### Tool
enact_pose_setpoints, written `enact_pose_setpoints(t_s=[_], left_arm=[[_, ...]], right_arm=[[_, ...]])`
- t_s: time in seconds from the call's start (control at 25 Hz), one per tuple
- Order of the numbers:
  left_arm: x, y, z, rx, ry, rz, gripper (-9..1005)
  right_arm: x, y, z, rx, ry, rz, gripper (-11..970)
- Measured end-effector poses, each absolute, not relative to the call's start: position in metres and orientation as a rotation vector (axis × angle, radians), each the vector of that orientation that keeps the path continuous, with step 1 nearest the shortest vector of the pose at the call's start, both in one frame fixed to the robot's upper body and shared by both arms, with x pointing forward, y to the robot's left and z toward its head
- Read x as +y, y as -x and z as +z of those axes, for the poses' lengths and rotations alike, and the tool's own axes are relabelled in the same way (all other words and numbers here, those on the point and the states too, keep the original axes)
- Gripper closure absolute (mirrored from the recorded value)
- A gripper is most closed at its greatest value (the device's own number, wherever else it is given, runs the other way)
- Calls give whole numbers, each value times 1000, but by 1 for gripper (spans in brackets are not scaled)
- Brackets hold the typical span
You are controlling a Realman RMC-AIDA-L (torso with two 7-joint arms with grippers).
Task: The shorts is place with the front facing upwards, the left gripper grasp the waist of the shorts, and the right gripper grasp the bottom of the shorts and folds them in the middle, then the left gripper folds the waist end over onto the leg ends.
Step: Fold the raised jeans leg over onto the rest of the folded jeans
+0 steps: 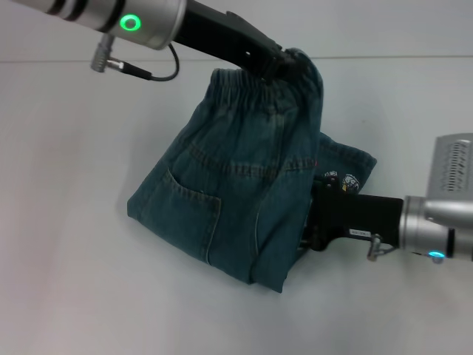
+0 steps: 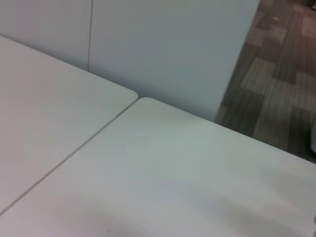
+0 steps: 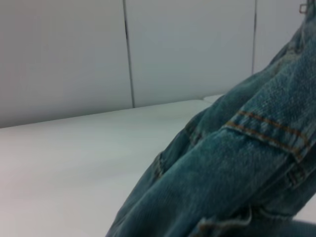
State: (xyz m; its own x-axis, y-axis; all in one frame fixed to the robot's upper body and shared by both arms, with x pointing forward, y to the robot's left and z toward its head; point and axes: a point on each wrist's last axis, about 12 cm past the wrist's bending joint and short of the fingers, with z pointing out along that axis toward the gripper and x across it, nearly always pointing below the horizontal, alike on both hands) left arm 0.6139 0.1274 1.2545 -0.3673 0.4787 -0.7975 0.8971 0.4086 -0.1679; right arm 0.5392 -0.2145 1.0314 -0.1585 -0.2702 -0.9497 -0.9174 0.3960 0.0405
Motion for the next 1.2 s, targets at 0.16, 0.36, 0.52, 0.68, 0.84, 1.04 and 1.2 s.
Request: enact_pose_setpoints(t_s=[0.16,0.36,0.52,0.68,0.84,1.04,1.2], left_arm=[[112,-615,1247,2015,-1198,-807,954],[93,-620,1242,2020,-1217,-803,953],[80,-625,1239,2019,-1221,-778,952],[72,-631,1236,2020,-1203,-753,951],[62,-634,1233,2015,-1205,-731,950],[54,-637,1229,2021,-1202,-720,949],[52,-638,1226,2028,-1192,-720,948]], right_arm=[[-228,-529,1033,1679,1058,865,107],[-242,-518,1035,1701,1046,909,108],[-256,-507,1035,1712,1016,916,108],[-271,-501,1037,1740,982,903,108],[-278,-495,1040,1740,983,929,108],[-290,-491,1041,1780,948,908,108],[-303,-485,1043,1798,930,889,108]])
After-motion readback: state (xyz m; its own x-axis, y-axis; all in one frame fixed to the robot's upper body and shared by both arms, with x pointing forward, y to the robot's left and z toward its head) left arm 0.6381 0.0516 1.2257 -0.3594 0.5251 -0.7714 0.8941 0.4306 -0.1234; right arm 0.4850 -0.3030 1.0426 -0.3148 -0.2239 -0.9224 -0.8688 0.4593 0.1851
